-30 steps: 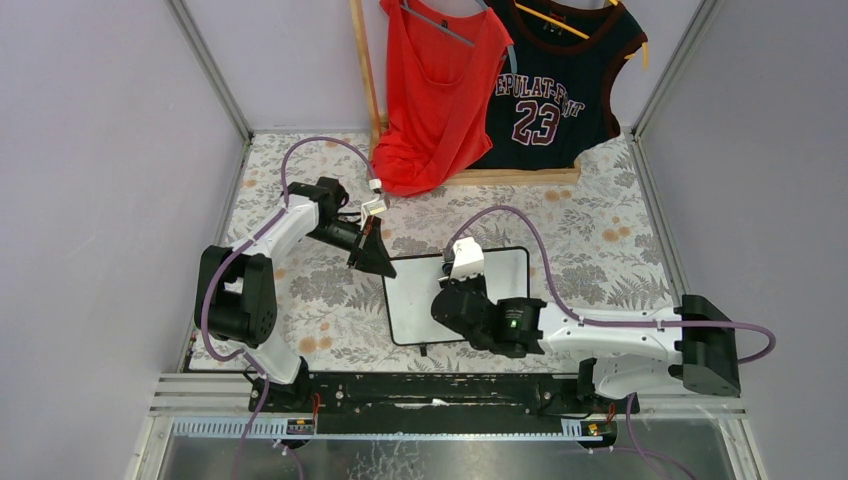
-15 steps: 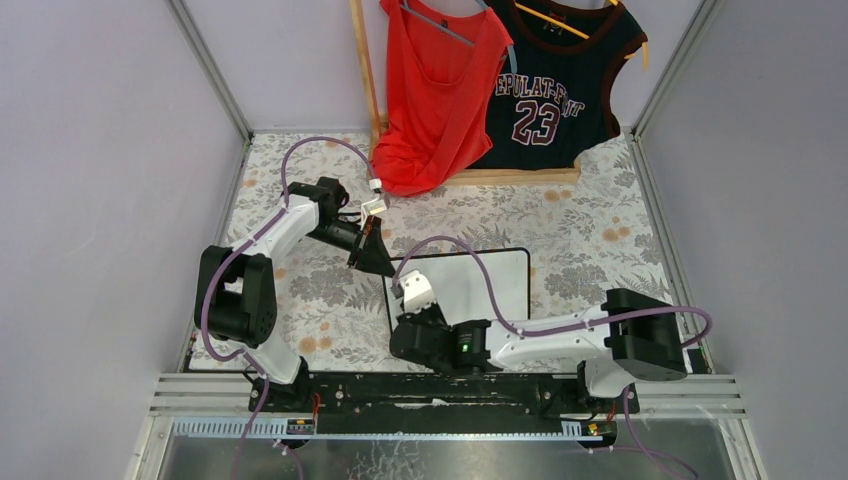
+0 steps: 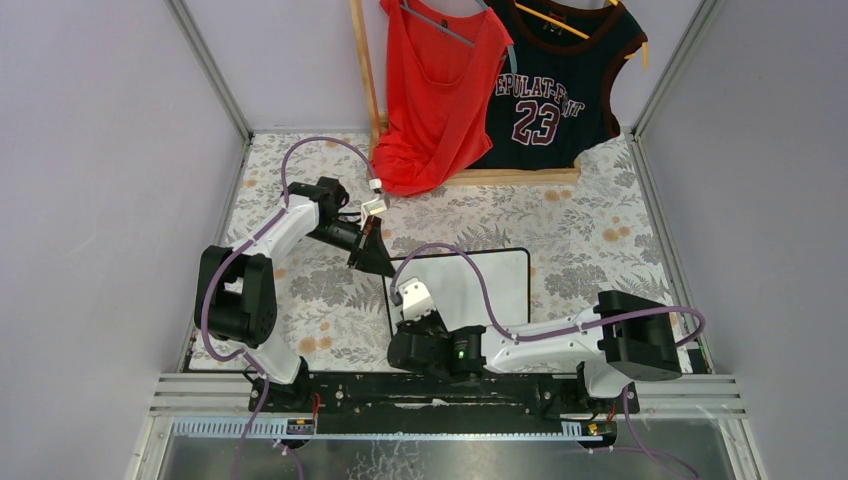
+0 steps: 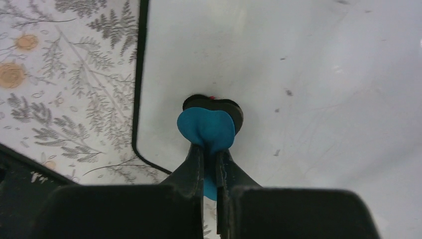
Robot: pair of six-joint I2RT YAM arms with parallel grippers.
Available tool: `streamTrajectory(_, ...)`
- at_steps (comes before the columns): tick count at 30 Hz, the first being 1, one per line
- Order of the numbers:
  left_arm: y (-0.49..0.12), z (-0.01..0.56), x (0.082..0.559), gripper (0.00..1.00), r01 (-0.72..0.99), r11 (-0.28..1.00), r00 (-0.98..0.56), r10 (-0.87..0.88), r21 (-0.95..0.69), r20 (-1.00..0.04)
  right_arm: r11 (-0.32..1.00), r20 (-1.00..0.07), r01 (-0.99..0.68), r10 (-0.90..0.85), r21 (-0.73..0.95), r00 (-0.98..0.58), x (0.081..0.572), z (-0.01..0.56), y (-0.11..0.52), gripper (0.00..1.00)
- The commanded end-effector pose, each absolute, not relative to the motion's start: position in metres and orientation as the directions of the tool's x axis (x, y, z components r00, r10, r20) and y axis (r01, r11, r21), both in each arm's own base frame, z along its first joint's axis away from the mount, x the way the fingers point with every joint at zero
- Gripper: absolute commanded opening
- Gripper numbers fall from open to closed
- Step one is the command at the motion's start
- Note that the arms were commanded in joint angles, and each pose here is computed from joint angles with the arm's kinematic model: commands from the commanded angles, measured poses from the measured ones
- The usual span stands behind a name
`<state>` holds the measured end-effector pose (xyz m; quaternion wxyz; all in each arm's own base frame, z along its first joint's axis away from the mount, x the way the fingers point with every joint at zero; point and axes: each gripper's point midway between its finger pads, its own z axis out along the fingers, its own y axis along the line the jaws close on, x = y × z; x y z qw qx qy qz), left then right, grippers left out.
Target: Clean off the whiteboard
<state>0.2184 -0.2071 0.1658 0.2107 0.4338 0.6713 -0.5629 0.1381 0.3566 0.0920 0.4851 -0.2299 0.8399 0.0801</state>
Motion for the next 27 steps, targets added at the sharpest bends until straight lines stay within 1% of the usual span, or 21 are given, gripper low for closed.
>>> streamTrajectory(1,-0.206,0.155,0.214,0.0,0.848,-0.014,-0.48,0.404,-0.531,-0.778,0.934,-0.894,-0.347,-0.227,-0.087,-0.387,0.165,0.13,0.335,0.0)
streamTrajectory(9,-0.206,0.155,0.214,0.0,0.847,-0.013,-0.481,0.406,-0.531,-0.777,0.974,-0.918,-0.212,-0.157,-0.082,-0.365,0.191,0.153,0.273,0.0)
streamTrajectory(12,-0.206,0.155,0.214,0.0,0.848,-0.014,-0.48,0.405,-0.53,-0.778,0.975,-0.925,-0.208,-0.143,-0.071,-0.353,0.191,0.159,0.264,0.0)
streamTrajectory(16,-0.206,0.154,0.214,0.0,0.846,-0.013,-0.483,0.406,-0.534,-0.776,0.965,-0.915,-0.259,-0.15,-0.053,-0.374,0.189,0.15,0.281,0.0)
streamTrajectory(20,-0.206,0.154,0.214,0.0,0.846,-0.012,-0.483,0.407,-0.533,-0.776,0.948,-0.896,-0.317,-0.161,-0.024,-0.414,0.182,0.133,0.312,0.0)
streamTrajectory(27,-0.206,0.155,0.215,0.0,0.846,-0.012,-0.483,0.405,-0.533,-0.776,0.912,-0.883,-0.411,-0.187,0.007,-0.43,0.163,0.119,0.36,0.0)
